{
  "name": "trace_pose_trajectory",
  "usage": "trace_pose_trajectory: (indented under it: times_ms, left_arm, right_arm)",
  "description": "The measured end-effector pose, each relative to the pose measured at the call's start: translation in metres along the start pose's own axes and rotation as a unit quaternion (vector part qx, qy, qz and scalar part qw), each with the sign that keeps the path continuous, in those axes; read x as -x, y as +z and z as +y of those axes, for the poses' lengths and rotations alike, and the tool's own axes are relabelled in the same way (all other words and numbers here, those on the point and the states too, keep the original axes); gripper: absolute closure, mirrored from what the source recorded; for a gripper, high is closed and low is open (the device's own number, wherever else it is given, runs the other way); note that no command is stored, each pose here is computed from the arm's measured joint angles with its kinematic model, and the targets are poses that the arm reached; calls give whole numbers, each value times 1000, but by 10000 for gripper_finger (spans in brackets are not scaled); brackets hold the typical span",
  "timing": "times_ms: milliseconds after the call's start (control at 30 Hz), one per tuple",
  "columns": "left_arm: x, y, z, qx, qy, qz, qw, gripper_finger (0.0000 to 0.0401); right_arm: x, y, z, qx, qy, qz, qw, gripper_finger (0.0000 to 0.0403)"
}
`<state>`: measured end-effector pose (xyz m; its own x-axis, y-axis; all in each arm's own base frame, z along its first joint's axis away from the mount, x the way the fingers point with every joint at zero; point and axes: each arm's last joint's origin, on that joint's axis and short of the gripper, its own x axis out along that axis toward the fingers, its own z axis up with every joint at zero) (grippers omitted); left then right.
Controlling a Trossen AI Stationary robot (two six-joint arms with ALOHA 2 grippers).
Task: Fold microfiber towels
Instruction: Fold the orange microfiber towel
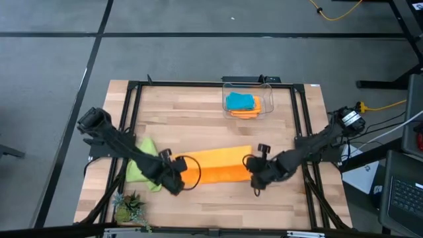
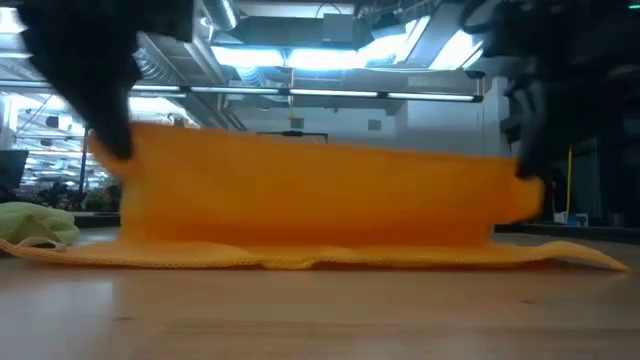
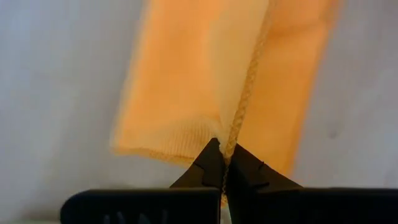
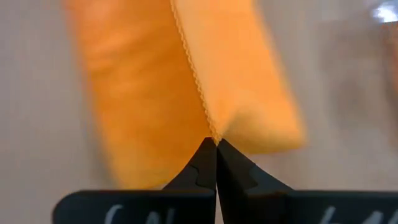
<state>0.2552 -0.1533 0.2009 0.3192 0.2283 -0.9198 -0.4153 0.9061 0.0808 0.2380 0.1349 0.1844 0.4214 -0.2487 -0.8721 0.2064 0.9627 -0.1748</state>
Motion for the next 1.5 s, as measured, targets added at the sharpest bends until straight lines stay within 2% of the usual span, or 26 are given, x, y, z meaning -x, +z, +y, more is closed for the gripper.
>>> trace_pose_trajectory:
  times_ms: [167, 233, 467, 600, 800, 900, 1033, 1133, 1267, 1400, 1500]
  left_arm:
    - [-13, -23, -9, 5, -2, 8, 1000, 401]
    - [-16, -29, -8, 0, 6, 23, 1000, 401]
    - [-20, -30, -10, 5, -18, 21, 1000, 395]
    - [-20, -30, -11, 5, -20, 24, 1000, 367]
    - [-20, -31, -11, 5, -28, 37, 999, 302]
    - [-17, -32, -11, 7, -54, 75, 996, 282]
    - [-5, -26, -13, 12, -89, 134, 987, 278]
    - [5, -16, -15, 2, -104, 129, 986, 279]
    - [15, 1, -17, -52, -109, 80, 990, 280]
    - [24, 25, -14, -108, -66, -17, 992, 280]
    - [32, 44, -10, -139, -20, -91, 986, 279]
  right_arm:
    - [-8, -14, 17, -6, 70, -40, 997, 403]
    - [-9, -17, 19, -7, 77, -46, 996, 403]
    - [-10, -20, 21, -16, 101, -26, 994, 389]
    - [-10, -24, 20, -9, 117, 10, 993, 357]
    - [-10, -26, 21, -4, 129, 28, 991, 310]
    - [-4, -21, 24, -4, 158, 48, 986, 293]
    - [10, -8, 28, -15, 178, 56, 982, 287]
    - [17, 4, 31, -8, 165, 12, 986, 286]
    - [22, 21, 32, 12, 117, -106, 987, 286]
    - [22, 44, 31, -51, 62, -229, 970, 286]
    - [17, 57, 26, -85, 56, -262, 960, 286]
